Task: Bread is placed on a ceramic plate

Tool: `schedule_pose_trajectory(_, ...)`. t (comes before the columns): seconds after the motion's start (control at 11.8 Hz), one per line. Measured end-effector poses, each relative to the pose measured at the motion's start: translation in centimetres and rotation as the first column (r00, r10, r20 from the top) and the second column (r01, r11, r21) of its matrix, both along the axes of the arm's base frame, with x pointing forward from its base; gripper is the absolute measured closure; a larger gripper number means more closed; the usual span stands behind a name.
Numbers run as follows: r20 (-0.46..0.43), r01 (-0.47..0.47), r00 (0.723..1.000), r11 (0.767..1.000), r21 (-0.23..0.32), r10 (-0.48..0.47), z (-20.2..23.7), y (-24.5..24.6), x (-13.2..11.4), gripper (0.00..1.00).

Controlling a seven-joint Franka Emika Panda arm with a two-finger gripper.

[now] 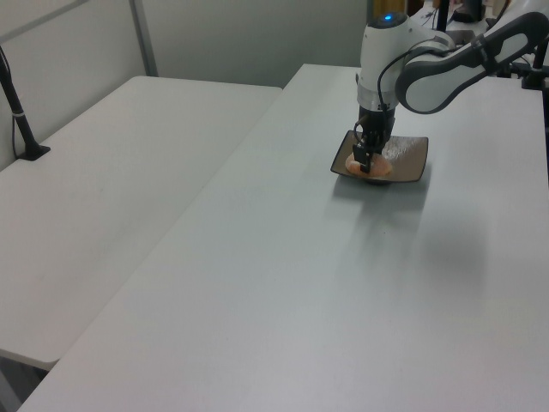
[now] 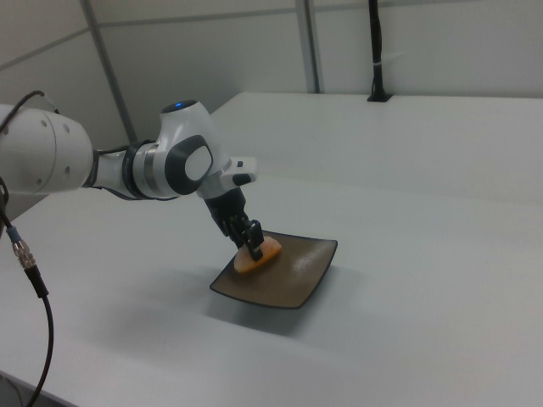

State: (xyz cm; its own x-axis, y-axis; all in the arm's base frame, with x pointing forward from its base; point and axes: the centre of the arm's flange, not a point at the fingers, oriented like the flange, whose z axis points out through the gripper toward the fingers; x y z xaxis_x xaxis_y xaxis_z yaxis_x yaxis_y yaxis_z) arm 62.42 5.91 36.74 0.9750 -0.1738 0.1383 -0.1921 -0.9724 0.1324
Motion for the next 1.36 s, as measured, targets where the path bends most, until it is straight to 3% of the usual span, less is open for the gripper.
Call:
schedule_pose_trajectory(0.26,-0.010,0.008,1.000,1.000,-0.003,-0.008,-0.6,-0.9,0.1,0.50)
schedule_pose_trajectory(0.34,-0.012,0.012,1.000,1.000,-0.004,-0.012,-0.7,-1.2,0.1,0.45)
schedule_pose_trajectory(0.6,-0.014,0.012,1.000,1.000,-0.004,-0.012,-0.8,-1.3,0.1,0.04)
schedule_pose_trajectory(0.68,-0.014,0.012,1.000,1.000,-0.004,-0.012,-0.8,-1.3,0.1,0.00)
schedule_pose_trajectory(0.94,0.016,0.012,1.000,1.000,-0.001,-0.012,0.7,-1.2,0.8,0.00)
schedule_pose_trajectory(1.19,0.026,0.036,0.999,0.999,-0.004,-0.036,5.0,-1.8,1.5,0.00)
schedule_pose_trajectory(1.36,0.006,0.065,0.998,0.997,0.036,-0.065,9.1,-2.2,1.7,0.00)
